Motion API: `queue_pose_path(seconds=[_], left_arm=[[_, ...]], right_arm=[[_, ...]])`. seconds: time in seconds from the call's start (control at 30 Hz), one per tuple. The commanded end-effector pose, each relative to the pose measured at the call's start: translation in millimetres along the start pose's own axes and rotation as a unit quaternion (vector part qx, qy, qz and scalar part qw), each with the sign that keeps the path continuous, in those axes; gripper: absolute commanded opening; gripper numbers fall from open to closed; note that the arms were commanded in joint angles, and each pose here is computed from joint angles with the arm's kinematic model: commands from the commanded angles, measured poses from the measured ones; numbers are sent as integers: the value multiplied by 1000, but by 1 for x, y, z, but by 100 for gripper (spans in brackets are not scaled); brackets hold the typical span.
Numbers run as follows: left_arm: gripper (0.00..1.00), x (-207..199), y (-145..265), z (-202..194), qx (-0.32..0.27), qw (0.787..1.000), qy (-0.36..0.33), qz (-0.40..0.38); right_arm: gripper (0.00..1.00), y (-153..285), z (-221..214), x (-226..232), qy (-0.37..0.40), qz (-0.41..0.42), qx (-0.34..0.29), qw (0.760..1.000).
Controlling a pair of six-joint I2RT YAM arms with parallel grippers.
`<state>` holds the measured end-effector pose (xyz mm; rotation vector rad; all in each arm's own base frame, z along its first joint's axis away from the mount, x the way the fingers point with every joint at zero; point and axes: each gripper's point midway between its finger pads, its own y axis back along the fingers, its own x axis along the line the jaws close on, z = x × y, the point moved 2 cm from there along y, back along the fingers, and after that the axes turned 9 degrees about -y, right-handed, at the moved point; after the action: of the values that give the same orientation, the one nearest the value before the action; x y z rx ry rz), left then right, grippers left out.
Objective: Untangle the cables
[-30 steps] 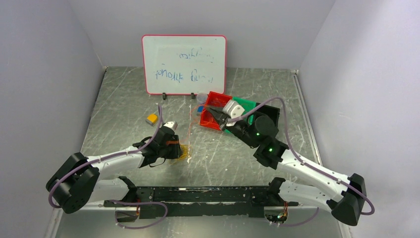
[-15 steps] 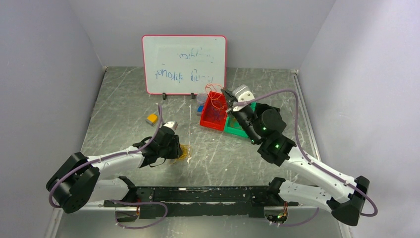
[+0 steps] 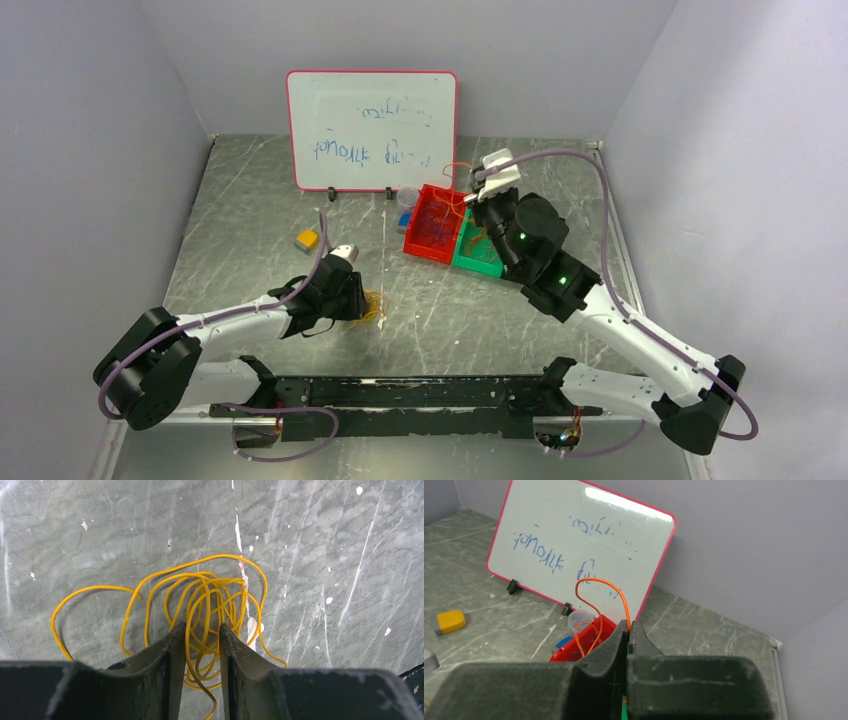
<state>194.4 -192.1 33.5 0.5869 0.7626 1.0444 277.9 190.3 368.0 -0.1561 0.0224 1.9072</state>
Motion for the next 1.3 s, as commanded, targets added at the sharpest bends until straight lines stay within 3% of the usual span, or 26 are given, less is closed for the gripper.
queue_pose_path(seconds=[0.0,0.57,1.27], left_arm=[[36,-1,0,-4,5,1000,-3,-6],[36,-2,-2,1,9,1000,-11,-1],[35,-7,-8,4,20,1000,-18,-7]], right_arm=[[0,-4,0,-22,-35,-38,33,998],[0,-25,-68,-77,-104,-103,175,974],[0,-34,-112,-90,-144,-93,239,956]])
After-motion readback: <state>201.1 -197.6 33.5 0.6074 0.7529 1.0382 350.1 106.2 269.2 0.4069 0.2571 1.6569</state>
